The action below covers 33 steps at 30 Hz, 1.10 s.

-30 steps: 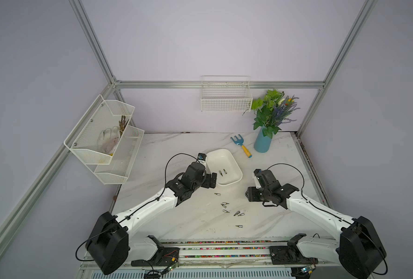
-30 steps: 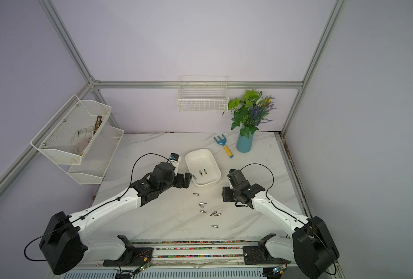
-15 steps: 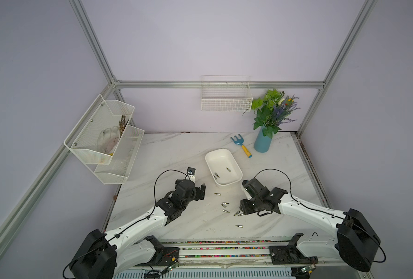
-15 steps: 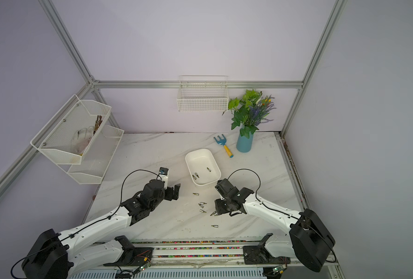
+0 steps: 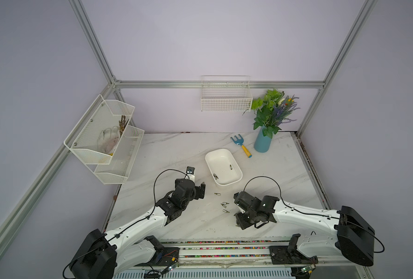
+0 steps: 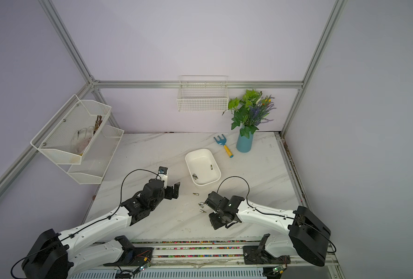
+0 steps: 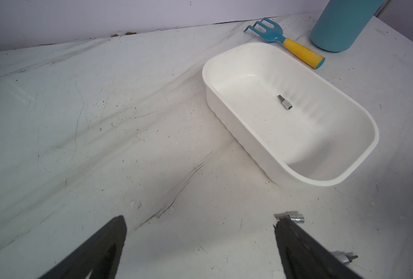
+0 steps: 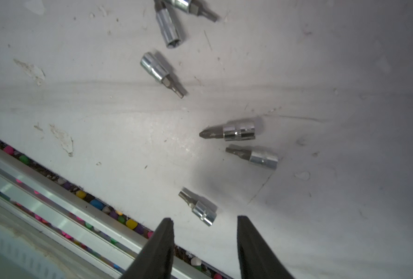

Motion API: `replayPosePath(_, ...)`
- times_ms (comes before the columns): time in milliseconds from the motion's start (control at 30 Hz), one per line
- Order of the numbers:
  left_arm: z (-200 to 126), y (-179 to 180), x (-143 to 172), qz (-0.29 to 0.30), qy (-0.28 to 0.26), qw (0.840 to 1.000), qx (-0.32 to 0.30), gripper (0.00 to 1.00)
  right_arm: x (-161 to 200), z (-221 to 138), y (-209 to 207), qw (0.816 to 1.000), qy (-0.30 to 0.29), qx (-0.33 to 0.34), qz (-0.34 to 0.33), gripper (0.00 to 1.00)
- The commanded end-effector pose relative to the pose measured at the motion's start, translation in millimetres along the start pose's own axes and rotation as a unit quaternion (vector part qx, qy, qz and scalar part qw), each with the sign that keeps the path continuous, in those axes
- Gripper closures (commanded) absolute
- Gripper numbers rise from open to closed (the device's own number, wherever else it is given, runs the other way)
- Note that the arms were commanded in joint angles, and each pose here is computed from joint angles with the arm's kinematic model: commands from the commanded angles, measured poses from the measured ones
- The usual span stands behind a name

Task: Put the bit on the desktop into the storage box
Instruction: Pick up the screwdriver bit from the center of the board.

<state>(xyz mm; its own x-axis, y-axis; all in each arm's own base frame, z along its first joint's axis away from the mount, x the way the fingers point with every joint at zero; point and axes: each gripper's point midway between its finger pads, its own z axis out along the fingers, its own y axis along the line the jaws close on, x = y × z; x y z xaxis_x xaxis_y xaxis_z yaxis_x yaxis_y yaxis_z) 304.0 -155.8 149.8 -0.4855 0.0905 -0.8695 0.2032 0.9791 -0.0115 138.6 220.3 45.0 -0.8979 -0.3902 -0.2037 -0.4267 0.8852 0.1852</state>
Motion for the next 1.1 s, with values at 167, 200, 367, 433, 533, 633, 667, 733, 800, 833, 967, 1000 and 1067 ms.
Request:
replayPosePath(167, 0, 0, -20, -0.006, -0.027, 1.0, -0.003, 0.0, 0, 9, 8, 0.999, 0.022, 0.026, -0.031, 0.57)
replayPosePath(200, 0, -1, -21, -0.006, -0.027, 1.0, -0.003, 0.0, 1, 11, 8, 0.999, 0.024, 0.029, -0.034, 0.58)
replayPosePath(367, 1, -1, -20, -0.006, -0.026, 1.0, -0.002, 0.0, 2, 16, 8, 0.998, 0.031, 0.039, -0.042, 0.63)
replayPosePath(433, 0, -1, -21, -0.007, -0.027, 1.0, -0.002, 0.0, 3, 17, 7, 0.998, 0.032, 0.042, -0.043, 0.64)
replayPosePath(533, 1, -1, -20, -0.006, -0.026, 1.0, -0.003, 0.0, 4, 19, 4, 0.997, 0.035, 0.049, -0.042, 0.65)
replayPosePath(633, 1, -1, -20, -0.006, -0.025, 1.0, -0.002, 0.0, 6, 21, 3, 0.997, 0.039, 0.052, -0.041, 0.67)
replayPosePath(667, 1, -1, -20, -0.006, -0.025, 1.0, -0.001, 0.0, 6, 22, 2, 0.997, 0.04, 0.054, -0.041, 0.69)
replayPosePath(733, 1, -1, -20, -0.006, -0.025, 1.0, -0.002, 0.0, 8, 23, 1, 0.997, 0.044, 0.055, -0.04, 0.7)
replayPosePath(800, 1, -1, -20, -0.006, -0.025, 1.0, -0.002, 0.0, 9, 24, 0, 0.997, 0.045, 0.057, -0.039, 0.71)
replayPosePath(833, 1, -1, -20, -0.006, -0.025, 1.0, -0.002, 0.0, 9, 24, 0, 0.997, 0.046, 0.058, -0.039, 0.72)
replayPosePath(967, 1, -1, -20, -0.006, -0.026, 1.0, -0.002, 0.0, 12, 25, -3, 0.996, 0.051, 0.065, -0.035, 0.75)
replayPosePath(1000, 1, -1, -20, -0.006, -0.025, 1.0, -0.002, 0.0, 13, 26, -4, 0.996, 0.052, 0.068, -0.034, 0.77)
replayPosePath(1067, 1, -1, -20, -0.006, -0.026, 1.0, -0.002, 0.0, 14, 27, -7, 0.995, 0.055, 0.074, -0.032, 0.78)
